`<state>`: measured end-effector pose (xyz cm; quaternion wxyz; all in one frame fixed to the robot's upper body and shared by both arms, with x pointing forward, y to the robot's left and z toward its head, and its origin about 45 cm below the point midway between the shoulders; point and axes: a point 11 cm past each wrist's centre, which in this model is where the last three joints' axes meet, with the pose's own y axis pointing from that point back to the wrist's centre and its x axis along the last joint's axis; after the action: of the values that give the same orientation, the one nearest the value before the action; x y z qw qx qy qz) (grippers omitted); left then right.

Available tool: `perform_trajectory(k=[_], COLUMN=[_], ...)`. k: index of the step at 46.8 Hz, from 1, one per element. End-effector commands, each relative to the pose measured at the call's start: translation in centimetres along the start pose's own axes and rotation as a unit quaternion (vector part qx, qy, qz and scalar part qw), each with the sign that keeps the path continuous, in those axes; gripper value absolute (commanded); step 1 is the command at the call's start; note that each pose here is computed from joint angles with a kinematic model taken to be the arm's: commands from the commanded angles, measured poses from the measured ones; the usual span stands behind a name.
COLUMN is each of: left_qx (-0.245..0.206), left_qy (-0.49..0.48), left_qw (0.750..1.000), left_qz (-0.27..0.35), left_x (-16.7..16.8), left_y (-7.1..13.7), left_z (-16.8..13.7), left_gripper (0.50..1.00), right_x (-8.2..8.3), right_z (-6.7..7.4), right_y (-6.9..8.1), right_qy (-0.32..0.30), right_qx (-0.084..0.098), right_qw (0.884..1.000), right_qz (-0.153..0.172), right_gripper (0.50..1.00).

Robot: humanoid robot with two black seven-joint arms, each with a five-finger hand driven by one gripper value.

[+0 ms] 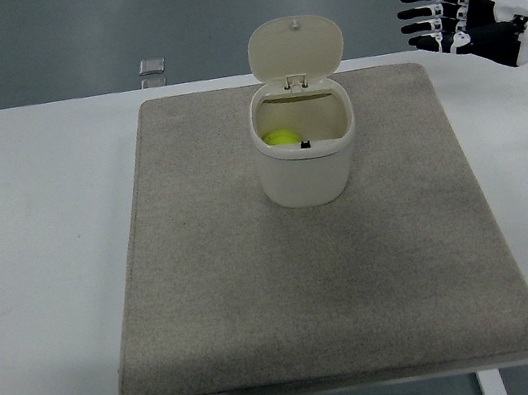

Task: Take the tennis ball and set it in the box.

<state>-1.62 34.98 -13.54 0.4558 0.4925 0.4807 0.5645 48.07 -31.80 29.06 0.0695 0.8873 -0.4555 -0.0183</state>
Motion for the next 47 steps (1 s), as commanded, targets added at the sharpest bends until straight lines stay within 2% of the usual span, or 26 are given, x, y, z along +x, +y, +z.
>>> perform_trajectory(k=[1, 7, 12, 20, 24, 29, 33, 35, 42, 47], left_qx=[-0.001, 0.000, 0.000, 0.000, -0.001, 0.000, 0.000, 0.000, 0.000, 0.000], left_qy=[0.000, 0.000, 0.000, 0.000, 0.000, 0.000, 0.000, 0.000, 0.000, 0.000], left_qw=[1.000, 1.000, 1.000, 1.000, 1.000, 1.000, 1.000, 1.000, 1.000, 1.000], left_qz=[0.000, 0.000, 0.000, 0.000, 0.000, 0.000, 0.000, 0.000, 0.000, 0.000], left_x=[0.0, 0.0, 0.0, 0.0, 0.0, 0.0, 0.0, 0.0, 0.0, 0.0], left_y=[0.0, 0.0, 0.0, 0.0, 0.0, 0.0, 0.0, 0.0, 0.0, 0.0], left_z=[0.1, 0.0, 0.0, 0.0, 0.1, 0.0, 0.0, 0.0, 0.0, 0.0], left_gripper=[0.992, 0.992, 0.992, 0.992, 0.992, 0.992, 0.992, 0.992, 0.992, 0.992], right_x=[0.4, 0.1, -0.2, -0.4, -0.9, -0.9, -0.8, -0.9, -0.9, -0.8], right_z=[0.8, 1.4, 2.0, 3.1, 4.0, 4.3, 4.6, 5.1, 5.4, 5.3], right_y=[-0.2, -1.0, -1.5, -2.1, -2.4, -2.4, -2.5, -2.5, -2.6, -2.5], right_qy=[-0.028, -0.067, -0.105, -0.151, -0.186, -0.234, -0.259, -0.266, -0.270, -0.281], right_qx=[-0.002, -0.007, -0.018, -0.046, -0.054, -0.046, -0.039, -0.043, -0.041, -0.030], right_qw=[0.999, 0.997, 0.994, 0.986, 0.979, 0.968, 0.961, 0.958, 0.956, 0.953], right_qz=[0.017, 0.026, 0.032, 0.053, 0.063, 0.076, 0.088, 0.096, 0.105, 0.107], right_gripper=[0.860, 0.860, 0.860, 0.860, 0.862, 0.862, 0.901, 0.901, 0.903, 0.903])
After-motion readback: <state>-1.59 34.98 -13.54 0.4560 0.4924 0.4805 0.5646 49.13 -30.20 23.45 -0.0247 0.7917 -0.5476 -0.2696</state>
